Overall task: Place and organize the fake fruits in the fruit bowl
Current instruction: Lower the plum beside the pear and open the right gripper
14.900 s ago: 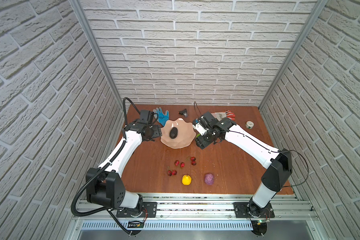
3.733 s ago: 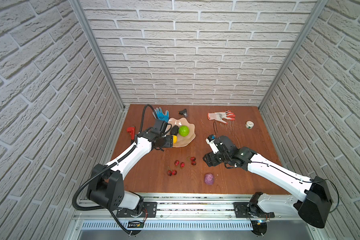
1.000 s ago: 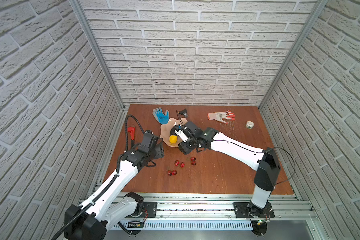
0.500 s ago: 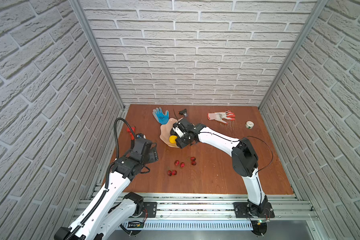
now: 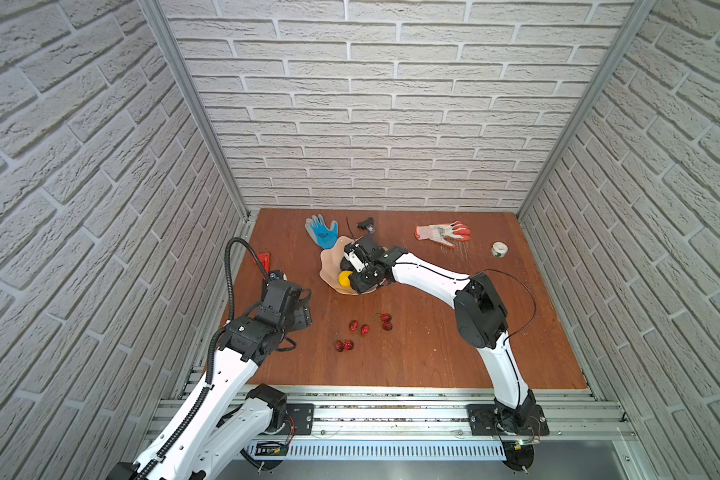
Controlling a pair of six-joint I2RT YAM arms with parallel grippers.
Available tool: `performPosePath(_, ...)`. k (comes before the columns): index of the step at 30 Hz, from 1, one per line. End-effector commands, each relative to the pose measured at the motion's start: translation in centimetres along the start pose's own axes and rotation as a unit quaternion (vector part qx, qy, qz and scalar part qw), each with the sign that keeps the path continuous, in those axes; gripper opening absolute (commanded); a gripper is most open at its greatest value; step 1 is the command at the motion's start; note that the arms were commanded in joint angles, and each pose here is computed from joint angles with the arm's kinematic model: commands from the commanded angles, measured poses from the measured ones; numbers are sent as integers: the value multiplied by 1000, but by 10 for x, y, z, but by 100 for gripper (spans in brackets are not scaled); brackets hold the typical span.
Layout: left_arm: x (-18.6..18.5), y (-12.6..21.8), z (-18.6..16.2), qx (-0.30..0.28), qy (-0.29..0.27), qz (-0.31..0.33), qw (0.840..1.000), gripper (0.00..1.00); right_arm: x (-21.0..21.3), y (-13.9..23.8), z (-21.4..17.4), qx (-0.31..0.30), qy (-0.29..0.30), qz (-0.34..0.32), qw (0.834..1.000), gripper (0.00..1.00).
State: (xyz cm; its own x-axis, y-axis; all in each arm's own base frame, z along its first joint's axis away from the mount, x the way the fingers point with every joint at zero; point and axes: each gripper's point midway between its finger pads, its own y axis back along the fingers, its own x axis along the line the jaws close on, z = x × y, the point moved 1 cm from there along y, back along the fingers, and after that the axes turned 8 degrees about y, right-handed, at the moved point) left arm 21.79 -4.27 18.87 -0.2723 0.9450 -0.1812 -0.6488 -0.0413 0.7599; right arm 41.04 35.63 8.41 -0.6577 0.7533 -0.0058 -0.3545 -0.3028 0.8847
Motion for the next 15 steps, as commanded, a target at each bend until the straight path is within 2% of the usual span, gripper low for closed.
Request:
performPosePath(1,3,9,10,-18,10,3,1000,77,-7,7,20,-27,6,-14,1000,54)
performPosePath(15,5,16,10,-21,20,-1,1000,77,-16,-8,18,-14,16,-40,999,62)
